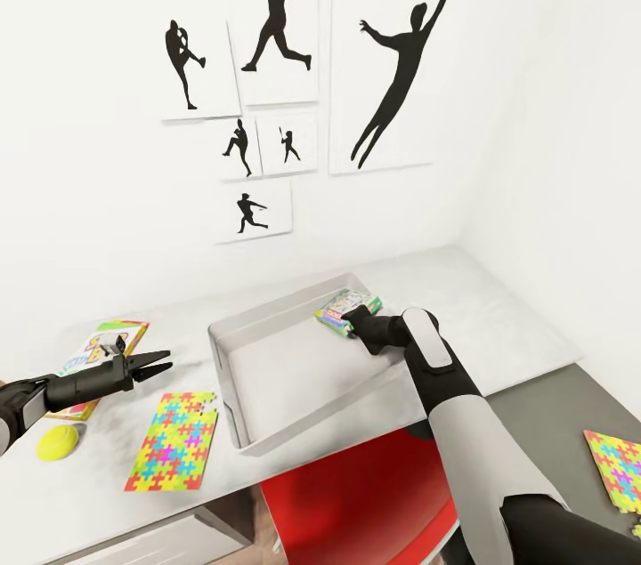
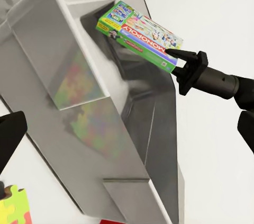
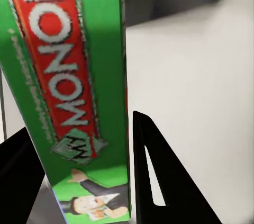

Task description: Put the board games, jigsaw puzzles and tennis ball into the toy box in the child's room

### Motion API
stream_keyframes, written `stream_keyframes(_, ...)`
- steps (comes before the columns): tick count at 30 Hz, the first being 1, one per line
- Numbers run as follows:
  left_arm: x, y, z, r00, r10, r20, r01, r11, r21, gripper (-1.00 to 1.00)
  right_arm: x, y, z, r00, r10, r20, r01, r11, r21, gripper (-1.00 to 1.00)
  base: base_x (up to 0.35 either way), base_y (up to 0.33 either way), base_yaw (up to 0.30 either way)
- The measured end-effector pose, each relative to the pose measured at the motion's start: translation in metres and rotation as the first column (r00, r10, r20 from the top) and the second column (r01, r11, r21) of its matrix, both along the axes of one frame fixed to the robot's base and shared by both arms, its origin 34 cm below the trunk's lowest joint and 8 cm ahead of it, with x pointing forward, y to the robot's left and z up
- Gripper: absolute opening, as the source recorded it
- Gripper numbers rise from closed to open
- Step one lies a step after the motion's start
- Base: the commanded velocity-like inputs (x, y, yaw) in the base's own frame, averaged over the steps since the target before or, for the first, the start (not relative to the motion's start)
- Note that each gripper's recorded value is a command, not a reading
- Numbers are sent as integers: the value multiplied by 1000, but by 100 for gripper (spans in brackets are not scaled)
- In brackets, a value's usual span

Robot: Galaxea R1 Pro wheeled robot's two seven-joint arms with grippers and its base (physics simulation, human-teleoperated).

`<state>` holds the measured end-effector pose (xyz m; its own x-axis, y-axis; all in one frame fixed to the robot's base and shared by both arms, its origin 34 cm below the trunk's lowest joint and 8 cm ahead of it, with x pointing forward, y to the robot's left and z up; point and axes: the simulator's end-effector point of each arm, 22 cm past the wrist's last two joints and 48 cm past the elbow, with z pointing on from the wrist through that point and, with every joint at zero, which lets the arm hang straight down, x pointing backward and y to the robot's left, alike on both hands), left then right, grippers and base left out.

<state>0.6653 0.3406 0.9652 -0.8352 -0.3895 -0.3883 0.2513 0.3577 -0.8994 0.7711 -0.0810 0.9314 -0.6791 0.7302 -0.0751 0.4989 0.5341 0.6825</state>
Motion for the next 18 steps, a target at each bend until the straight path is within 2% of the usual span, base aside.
stream_keyframes(11,0,0,0,1000,0,0,0,1000,0,100,0,0,0,1000,1,0,-1,1000,-1,-100,0,0,0)
stream_keyframes(18,0,0,0,1000,0,0,0,1000,0,100,-3,6,-1,999,32,5,-32,999,-25,-100,0,0,0)
